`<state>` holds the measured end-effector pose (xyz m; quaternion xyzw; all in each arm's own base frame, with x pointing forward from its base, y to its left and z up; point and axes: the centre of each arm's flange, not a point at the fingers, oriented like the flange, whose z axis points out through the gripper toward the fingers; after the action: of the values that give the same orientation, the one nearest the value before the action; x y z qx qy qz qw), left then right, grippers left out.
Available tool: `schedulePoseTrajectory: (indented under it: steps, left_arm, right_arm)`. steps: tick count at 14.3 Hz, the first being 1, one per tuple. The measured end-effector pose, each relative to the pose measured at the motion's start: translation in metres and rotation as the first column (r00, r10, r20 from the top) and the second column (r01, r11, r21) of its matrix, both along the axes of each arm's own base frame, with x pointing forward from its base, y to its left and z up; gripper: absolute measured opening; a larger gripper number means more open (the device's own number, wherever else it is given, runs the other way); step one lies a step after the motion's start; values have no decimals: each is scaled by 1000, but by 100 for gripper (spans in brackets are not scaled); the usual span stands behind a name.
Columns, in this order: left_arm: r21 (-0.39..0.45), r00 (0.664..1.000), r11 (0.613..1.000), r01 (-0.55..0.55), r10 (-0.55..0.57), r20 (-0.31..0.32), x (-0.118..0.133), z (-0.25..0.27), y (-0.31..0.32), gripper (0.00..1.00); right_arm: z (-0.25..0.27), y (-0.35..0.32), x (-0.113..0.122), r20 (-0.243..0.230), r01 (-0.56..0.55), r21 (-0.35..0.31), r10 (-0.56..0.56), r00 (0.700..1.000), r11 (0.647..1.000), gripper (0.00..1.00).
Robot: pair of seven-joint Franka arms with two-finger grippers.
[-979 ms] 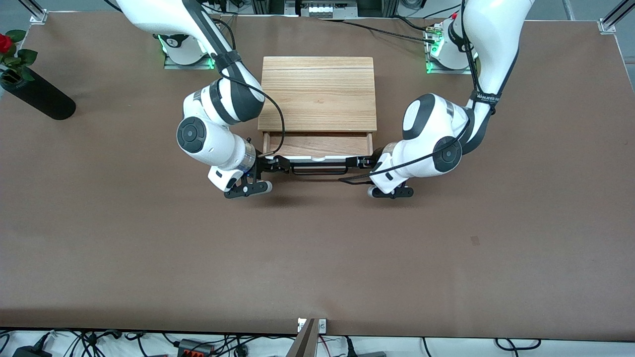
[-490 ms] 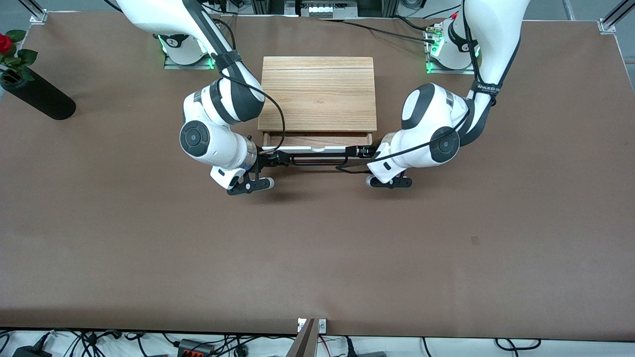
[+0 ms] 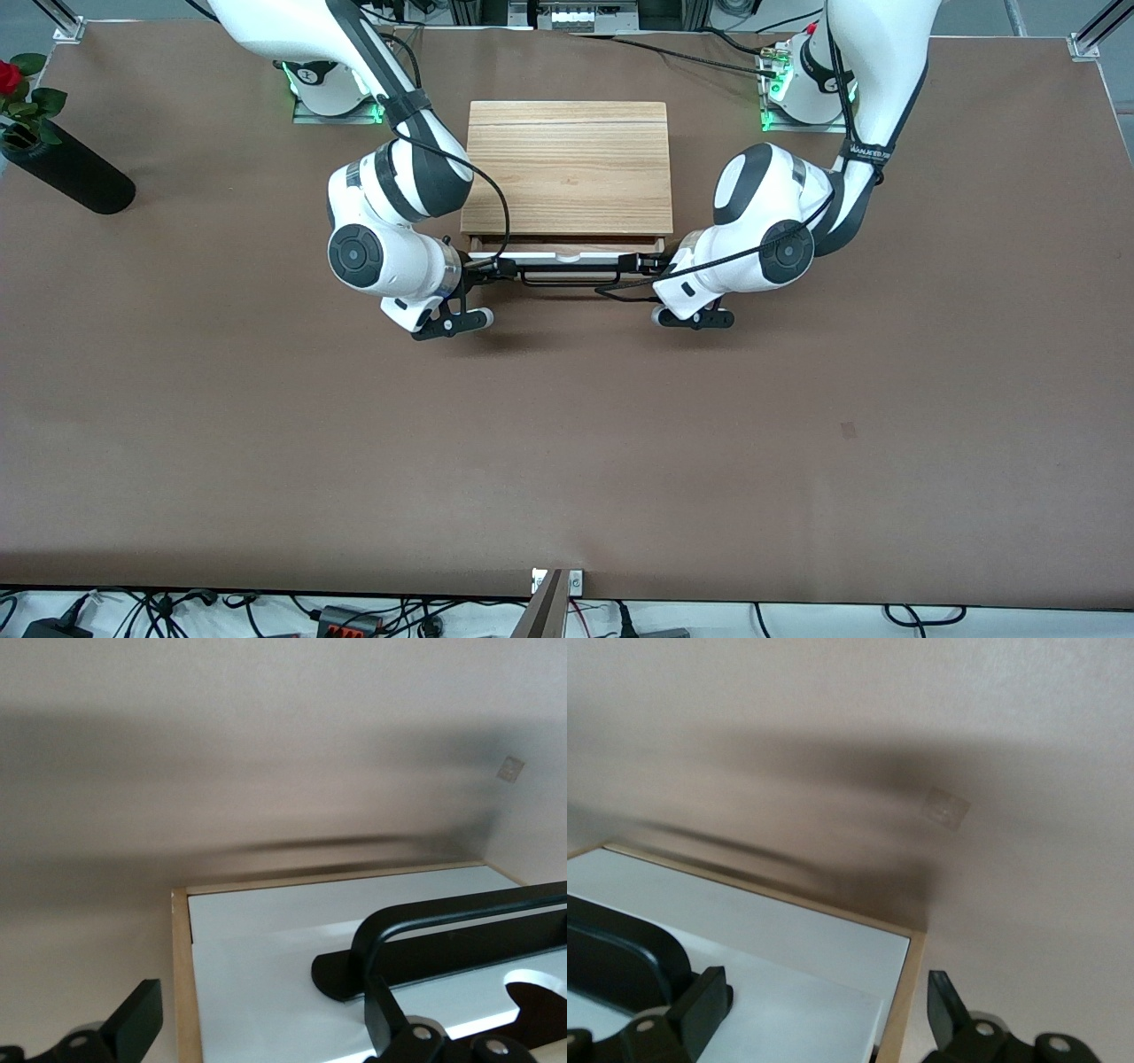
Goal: Close drawer with both arms simultaneously
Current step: 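Push the drawer front into the cabinet with both grippers together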
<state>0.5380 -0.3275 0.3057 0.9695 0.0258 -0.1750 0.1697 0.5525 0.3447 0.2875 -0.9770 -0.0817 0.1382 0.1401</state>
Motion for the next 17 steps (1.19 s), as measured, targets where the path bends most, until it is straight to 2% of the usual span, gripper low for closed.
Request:
schedulePoseTrajectory:
  steps: [4, 12, 17]
  left_arm:
    - [8, 1000, 1000, 6, -6, -7, -11, 1, 2, 100]
    - [25, 1000, 1000, 14, -13, -20, -29, 1, -3, 100]
    - [45, 1000, 999, -12, 14, -25, -31, 1, -6, 100]
  right_arm:
    - [-2, 3, -7, -35, -22, -4, 22, 999, 1000, 100]
    - [-9, 16, -21, -69, -58, -14, 57, 996, 998, 100]
    - [-9, 16, -21, -69, -57, -13, 56, 996, 998, 100]
